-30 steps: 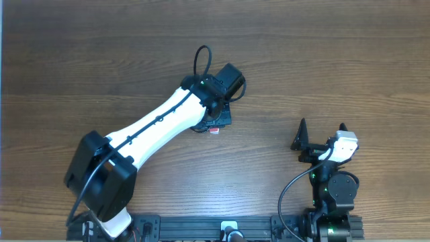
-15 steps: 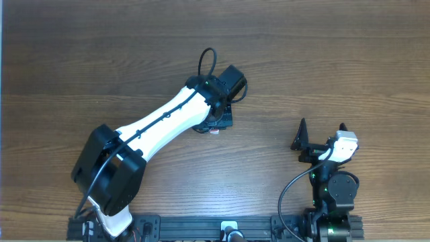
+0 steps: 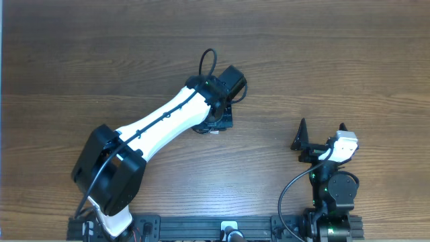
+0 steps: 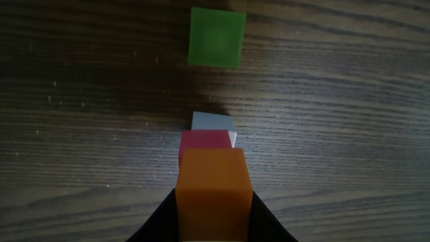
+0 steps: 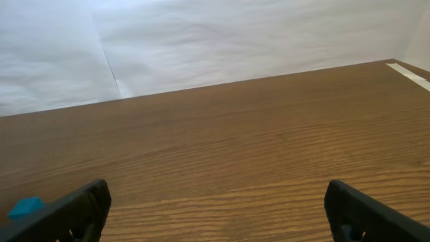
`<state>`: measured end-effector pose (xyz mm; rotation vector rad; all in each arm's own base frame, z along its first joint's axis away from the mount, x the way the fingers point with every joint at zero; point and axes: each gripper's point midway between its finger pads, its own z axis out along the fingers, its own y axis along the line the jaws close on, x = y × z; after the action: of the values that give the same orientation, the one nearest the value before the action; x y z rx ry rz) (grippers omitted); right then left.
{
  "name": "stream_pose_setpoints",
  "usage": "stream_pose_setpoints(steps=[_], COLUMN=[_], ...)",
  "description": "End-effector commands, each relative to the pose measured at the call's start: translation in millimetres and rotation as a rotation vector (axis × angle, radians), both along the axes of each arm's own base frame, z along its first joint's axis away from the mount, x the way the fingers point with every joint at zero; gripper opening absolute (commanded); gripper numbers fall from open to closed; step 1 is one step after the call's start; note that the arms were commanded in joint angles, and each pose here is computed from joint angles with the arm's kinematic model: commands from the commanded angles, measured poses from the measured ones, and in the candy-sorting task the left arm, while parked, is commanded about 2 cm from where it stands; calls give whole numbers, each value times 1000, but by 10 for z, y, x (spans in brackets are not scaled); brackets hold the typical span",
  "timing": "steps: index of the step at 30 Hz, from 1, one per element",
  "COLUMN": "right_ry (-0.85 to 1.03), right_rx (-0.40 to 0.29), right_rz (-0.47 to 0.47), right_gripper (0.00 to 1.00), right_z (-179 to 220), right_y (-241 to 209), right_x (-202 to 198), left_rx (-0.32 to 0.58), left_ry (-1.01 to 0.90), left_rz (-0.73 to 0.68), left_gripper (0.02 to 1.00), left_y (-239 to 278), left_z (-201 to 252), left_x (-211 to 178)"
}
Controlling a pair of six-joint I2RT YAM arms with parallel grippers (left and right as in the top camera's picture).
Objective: Stack Cubes
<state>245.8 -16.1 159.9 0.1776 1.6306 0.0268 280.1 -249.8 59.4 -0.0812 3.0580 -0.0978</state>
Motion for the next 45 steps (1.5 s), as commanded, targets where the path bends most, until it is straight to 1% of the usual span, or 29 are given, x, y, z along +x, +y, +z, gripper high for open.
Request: stream_pose_setpoints(steps=[1,15,17,20,22,25,27,28,29,30,32,34,35,37,40,45], right_ry=[-2,-1,-2,-2,-2,-2,-1,-2,-2,-2,-2,-1,-2,-2,-2,-2], right_rx=[2,2,2,2,2,2,2,2,2,2,2,2,2,2,2,2], right_rz=[3,3,3,3,3,3,3,3,3,3,3,3,3,3,3,3], right_gripper=[991,991,993,991,991,991,991,993,991,993,991,993,991,993,993,991], right_z=[-17,-18,-17,-17,-17,-17,-18,-17,-17,-17,-17,-18,-17,-17,-17,-17], right_y=[2,2,2,2,2,2,2,2,2,2,2,2,2,2,2,2], right_x=[-1,-1,-1,-1,-1,-1,-1,-1,-1,-1,-1,-1,-1,-1,-1,-1], left_rx=[3,22,24,25,25,23,23,23,23,23,21,11,9,-7,-69,-81], left_ry=[20,41,45,45,45,43,43,43,43,43,39,15,-7,-54,-148,-280], left_rz=[-19,-19,-19,-18,-19,-19,-19,-19,-19,-19,-18,-13,5,53,126,218], left_gripper=[91,112,123,165,240,463,544,601,630,728,864,969,993,998,996,998], left_y=[-8,9,10,10,9,6,6,6,6,6,-2,-19,-12,19,145,516], left_z=[-26,-112,-129,-133,-134,-134,-134,-134,-134,-134,-132,-116,-94,1,270,652], left_x=[-16,-34,-37,-36,-35,-31,-31,-31,-31,-31,-21,35,85,200,474,782])
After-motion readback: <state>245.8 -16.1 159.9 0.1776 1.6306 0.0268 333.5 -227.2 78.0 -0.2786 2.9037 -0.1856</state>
